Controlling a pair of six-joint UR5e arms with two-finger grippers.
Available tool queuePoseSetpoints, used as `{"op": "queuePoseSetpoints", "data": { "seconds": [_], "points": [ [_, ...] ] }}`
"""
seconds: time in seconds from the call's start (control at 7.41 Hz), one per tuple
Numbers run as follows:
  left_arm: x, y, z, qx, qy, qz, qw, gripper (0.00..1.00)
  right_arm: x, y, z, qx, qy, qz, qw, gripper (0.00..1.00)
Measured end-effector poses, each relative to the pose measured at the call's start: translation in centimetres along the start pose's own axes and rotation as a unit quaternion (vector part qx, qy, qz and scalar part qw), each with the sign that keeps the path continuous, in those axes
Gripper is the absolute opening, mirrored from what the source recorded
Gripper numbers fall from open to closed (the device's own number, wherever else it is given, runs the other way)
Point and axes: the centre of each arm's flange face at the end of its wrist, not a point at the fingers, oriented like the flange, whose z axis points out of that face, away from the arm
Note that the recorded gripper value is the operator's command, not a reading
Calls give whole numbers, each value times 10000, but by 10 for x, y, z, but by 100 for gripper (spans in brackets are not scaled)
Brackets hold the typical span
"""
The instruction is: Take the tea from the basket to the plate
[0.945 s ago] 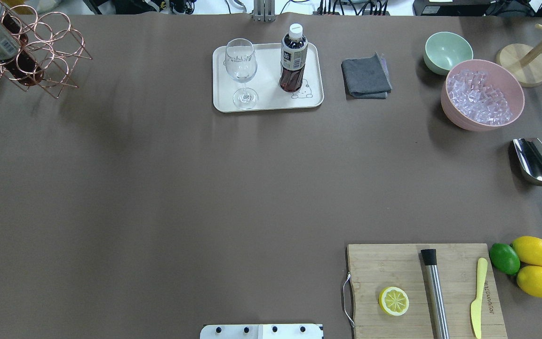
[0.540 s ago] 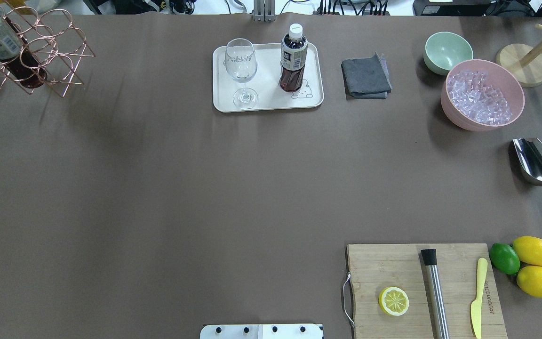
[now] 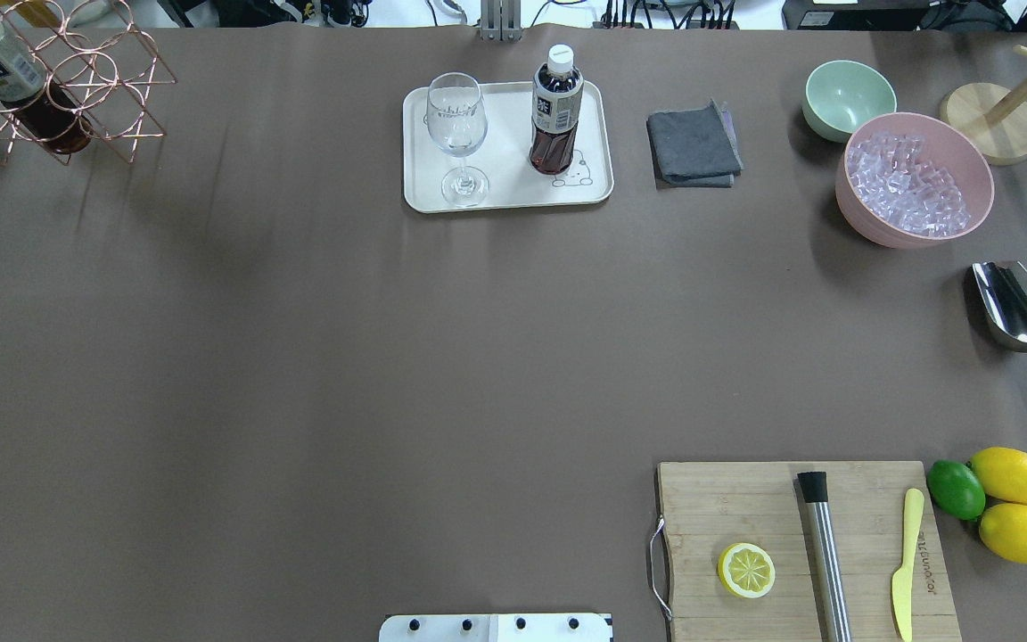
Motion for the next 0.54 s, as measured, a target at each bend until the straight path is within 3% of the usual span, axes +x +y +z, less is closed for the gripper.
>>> {"op": "queuePoseSetpoints", "data": {
  "seconds": [0.54],
  "points": [
    [-8, 0, 19, 4, -121, -102, 9999, 0, 1, 2, 2, -23, -2, 19, 10000, 100]
  ]
}}
